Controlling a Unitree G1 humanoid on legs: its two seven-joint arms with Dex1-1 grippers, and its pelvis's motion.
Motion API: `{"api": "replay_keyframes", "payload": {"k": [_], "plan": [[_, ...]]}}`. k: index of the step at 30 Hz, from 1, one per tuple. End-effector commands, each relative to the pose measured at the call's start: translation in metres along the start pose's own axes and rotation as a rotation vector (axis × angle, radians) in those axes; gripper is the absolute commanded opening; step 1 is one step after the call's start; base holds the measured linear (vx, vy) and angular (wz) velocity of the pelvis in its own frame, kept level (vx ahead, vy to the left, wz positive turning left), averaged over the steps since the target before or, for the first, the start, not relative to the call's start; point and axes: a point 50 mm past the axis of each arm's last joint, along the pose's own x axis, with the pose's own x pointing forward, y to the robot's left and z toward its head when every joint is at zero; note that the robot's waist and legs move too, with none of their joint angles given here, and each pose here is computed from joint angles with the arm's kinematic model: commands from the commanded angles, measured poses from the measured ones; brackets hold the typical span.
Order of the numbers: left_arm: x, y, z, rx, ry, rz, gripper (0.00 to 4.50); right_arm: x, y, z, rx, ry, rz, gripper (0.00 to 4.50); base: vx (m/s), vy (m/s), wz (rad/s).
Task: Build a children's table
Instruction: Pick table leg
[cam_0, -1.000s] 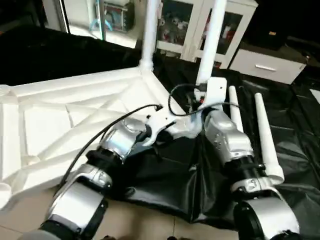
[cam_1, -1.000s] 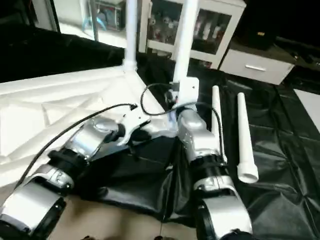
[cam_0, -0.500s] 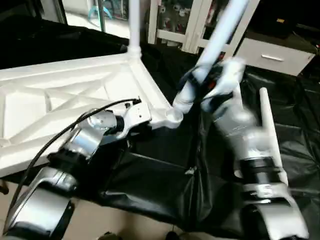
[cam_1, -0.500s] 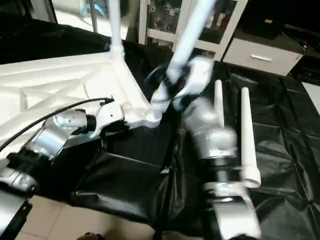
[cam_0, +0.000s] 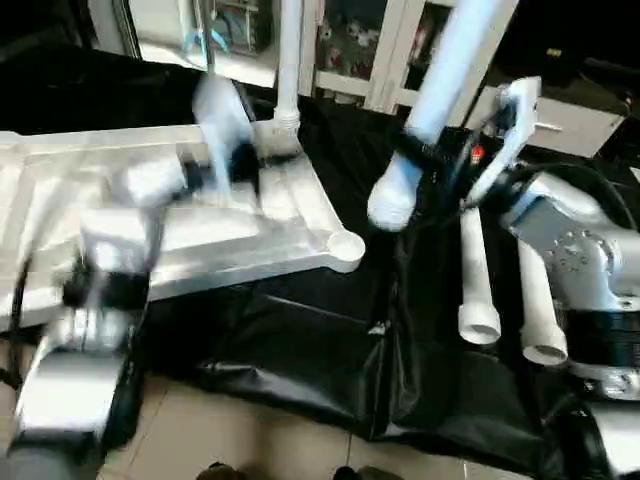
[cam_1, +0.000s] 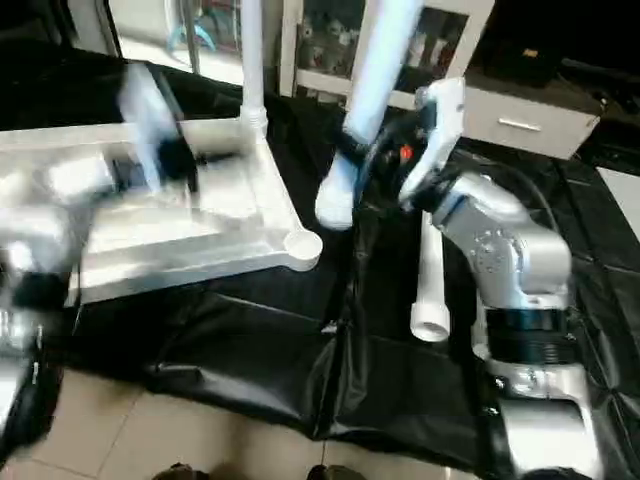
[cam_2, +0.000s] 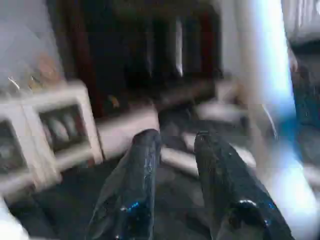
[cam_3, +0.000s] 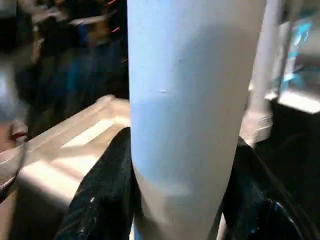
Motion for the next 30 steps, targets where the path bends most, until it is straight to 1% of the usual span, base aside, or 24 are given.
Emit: {"api": "replay_keyframes", "payload": {"k": [1,2,3,4,6,7,8,10,11,12,13,15,17,19,21,22,23,24,25,26,27,28,29,30], "plan": [[0.018,-0.014,0.009,-0.202,-0.153,-0.085,1.79,0.0,0.008,0.004,-0.013,0.016,0.051,1.8,0.0,0.0,0.0],[0.021,-0.017,0.013,-0.241,-0.187,-0.111,1.87,0.001,0.009,0.003,-0.012,0.023,0.057,1.8,0.0,0.0,0.0],[0.022,-0.018,0.014,-0.246,-0.19,-0.116,1.87,0.001,0.009,0.003,-0.012,0.024,0.058,1.8,0.0,0.0,0.0],[0.037,-0.034,0.016,-0.331,-0.201,-0.218,1.99,0.004,0.014,-0.001,-0.014,0.046,0.086,1.8,0.0,0.0,0.0],[0.045,-0.044,0.012,-0.36,-0.16,-0.273,2.21,0.006,0.018,-0.002,-0.018,0.055,0.109,1.8,0.0,0.0,0.0],[0.049,-0.048,0.007,-0.361,-0.123,-0.283,2.21,0.007,0.02,-0.002,-0.021,0.055,0.119,1.8,0.0,0.0,0.0],[0.049,-0.048,0.007,-0.361,-0.123,-0.283,2.25,0.007,0.02,-0.002,-0.021,0.055,0.119,1.8,0.0,0.0,0.0],[0.055,-0.052,-0.007,-0.384,-0.03,-0.254,2.54,0.01,0.026,-0.003,-0.037,0.061,0.149,1.8,0.0,0.0,0.0],[0.055,-0.052,-0.007,-0.384,-0.03,-0.254,2.61,0.01,0.026,-0.003,-0.037,0.061,0.149,1.8,0.0,0.0,0.0],[0.057,-0.053,-0.01,-0.407,-0.013,-0.242,2.61,0.011,0.029,-0.004,-0.043,0.066,0.162,1.8,0.0,0.0,0.0],[0.058,-0.054,-0.009,-0.436,-0.019,-0.245,2.66,0.011,0.031,-0.005,-0.05,0.078,0.171,1.8,0.0,0.0,0.0],[0.061,-0.058,-0.003,-0.498,-0.057,-0.28,2.95,0.01,0.032,-0.009,-0.06,0.1,0.176,1.8,0.0,0.0,0.0],[0.061,-0.064,0.001,-0.542,-0.087,-0.34,3.03,0.009,0.031,-0.012,-0.069,0.118,0.169,1.8,0.0,0.0,0.0],[0.062,-0.068,0.001,-0.545,-0.085,-0.367,3.22,0.007,0.031,-0.013,-0.078,0.131,0.162,1.8,0.0,0.0,0.0],[0.064,-0.066,0.001,-0.546,-0.089,-0.353,3.46,0.006,0.03,-0.014,-0.085,0.14,0.157,1.8,0.0,0.0,0.0],[0.065,-0.064,0.001,-0.557,-0.09,-0.337,3.49,0.005,0.03,-0.014,-0.086,0.143,0.155,1.8,0.0,0.0,0.0],[0.065,-0.062,0.001,-0.564,-0.09,-0.33,3.11,0.004,0.029,-0.015,-0.087,0.146,0.153,1.8,0.0,0.0,0.0],[0.064,-0.061,0.003,-0.577,-0.094,-0.325,2.96,0.004,0.029,-0.015,-0.089,0.149,0.153,1.8,0.0,0.0,0.0],[0.064,-0.06,0.004,-0.586,-0.098,-0.323,3.05,0.003,0.029,-0.016,-0.091,0.151,0.154,1.8,0.0,0.0,0.0],[0.063,-0.059,0.005,-0.601,-0.104,-0.321,3.05,0.003,0.029,-0.016,-0.092,0.152,0.154,1.8,0.0,0.0,0.0],[0.061,-0.058,0.007,-0.619,-0.11,-0.322,2.73,0.003,0.029,-0.016,-0.094,0.152,0.154,1.8,0.0,0.0,0.0],[0.061,-0.058,0.007,-0.623,-0.107,-0.32,2.73,0.004,0.029,-0.016,-0.094,0.151,0.154,1.8,0.0,0.0,0.0],[0.06,-0.058,0.007,-0.622,-0.104,-0.321,2.56,0.004,0.029,-0.016,-0.094,0.15,0.153,1.8,0.0,0.0,0.0],[0.059,-0.058,0.005,-0.609,-0.089,-0.32,2.58,0.004,0.028,-0.016,-0.095,0.15,0.151,1.8,0.0,0.0,0.0]]}}
